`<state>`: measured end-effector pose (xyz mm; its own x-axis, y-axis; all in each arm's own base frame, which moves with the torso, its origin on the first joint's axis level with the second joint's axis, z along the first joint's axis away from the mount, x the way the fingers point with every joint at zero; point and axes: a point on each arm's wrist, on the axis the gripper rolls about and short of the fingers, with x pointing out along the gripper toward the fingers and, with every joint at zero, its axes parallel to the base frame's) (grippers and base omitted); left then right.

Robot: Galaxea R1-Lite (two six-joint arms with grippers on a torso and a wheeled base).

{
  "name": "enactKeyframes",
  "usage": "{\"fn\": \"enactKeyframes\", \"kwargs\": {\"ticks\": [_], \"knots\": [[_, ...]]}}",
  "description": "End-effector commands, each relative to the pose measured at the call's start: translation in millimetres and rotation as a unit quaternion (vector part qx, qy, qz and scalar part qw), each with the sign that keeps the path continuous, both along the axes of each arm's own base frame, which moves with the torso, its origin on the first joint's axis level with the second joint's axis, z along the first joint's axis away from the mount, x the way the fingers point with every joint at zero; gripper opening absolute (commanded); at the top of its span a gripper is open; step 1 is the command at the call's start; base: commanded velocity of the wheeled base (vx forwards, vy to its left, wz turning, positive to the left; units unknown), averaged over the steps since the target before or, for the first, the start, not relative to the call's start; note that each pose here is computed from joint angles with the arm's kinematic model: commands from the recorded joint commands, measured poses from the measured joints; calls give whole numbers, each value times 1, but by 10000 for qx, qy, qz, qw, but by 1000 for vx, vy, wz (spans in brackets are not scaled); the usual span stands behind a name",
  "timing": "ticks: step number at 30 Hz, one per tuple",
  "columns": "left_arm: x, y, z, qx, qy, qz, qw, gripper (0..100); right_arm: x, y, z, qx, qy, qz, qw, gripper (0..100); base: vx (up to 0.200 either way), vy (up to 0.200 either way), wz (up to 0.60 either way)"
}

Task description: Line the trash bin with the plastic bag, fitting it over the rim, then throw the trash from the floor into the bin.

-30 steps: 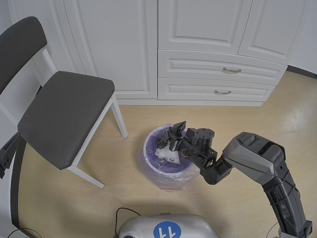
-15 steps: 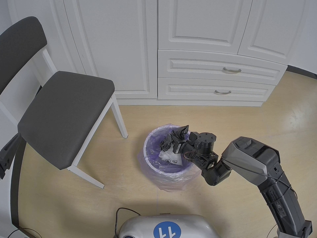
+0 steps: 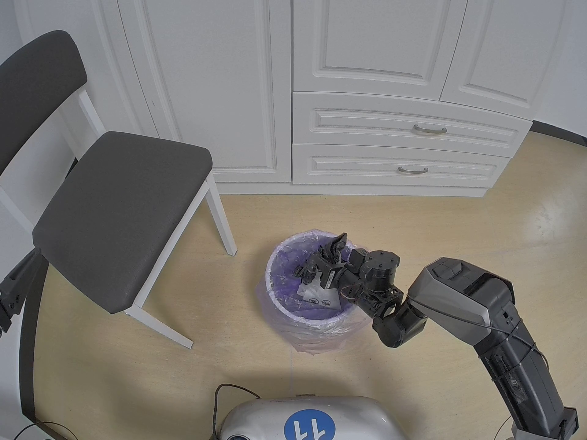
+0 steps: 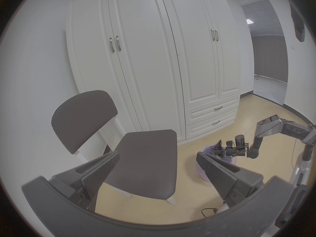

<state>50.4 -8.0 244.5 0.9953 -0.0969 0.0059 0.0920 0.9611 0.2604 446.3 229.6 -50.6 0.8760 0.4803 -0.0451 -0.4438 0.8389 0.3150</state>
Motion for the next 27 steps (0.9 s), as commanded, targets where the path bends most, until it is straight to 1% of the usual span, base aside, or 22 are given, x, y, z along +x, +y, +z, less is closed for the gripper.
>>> {"fn": "enactKeyframes", "kwargs": {"ticks": [1, 2, 5, 9, 15, 19, 23, 24, 27], "knots": [[0, 0, 0, 0, 7, 2, 10000, 100, -1, 0, 2, 34, -72, 8, 10000, 100, 0, 0, 0], [0, 0, 0, 0, 7, 2, 10000, 100, -2, 1, 5, 43, -155, 17, 9999, 100, 0, 0, 0], [0, 0, 0, 0, 7, 2, 10000, 100, -6, 1, 12, -87, -271, 44, 9996, 100, 0, 0, 0], [1, 0, 0, 10, 13, 2, 10000, 100, -14, -2, 22, -83, -410, 111, 9991, 100, 0, 0, 0], [0, 0, 0, -3, -8, 2, 10000, 100, -18, -5, 38, -54, -466, 156, 9988, 100, 0, 0, 0], [0, 0, 0, 7, -2, -6, 10000, 100, -19, -8, 47, -145, -560, 132, 9982, 100, 0, 0, 0], [0, 0, 0, 7, -2, -6, 10000, 100, -18, 1, 49, -92, -707, 134, 9974, 100, 0, 0, 0], [1, 0, 0, 10, 13, -6, 10000, 100, -18, 7, 46, -74, -716, 179, 9972, 100, 0, 0, 0], [1, 0, 0, 10, 13, -6, 10000, 100, -13, 12, 34, -94, -705, 80, 9974, 100, 0, 0, 0]]}}
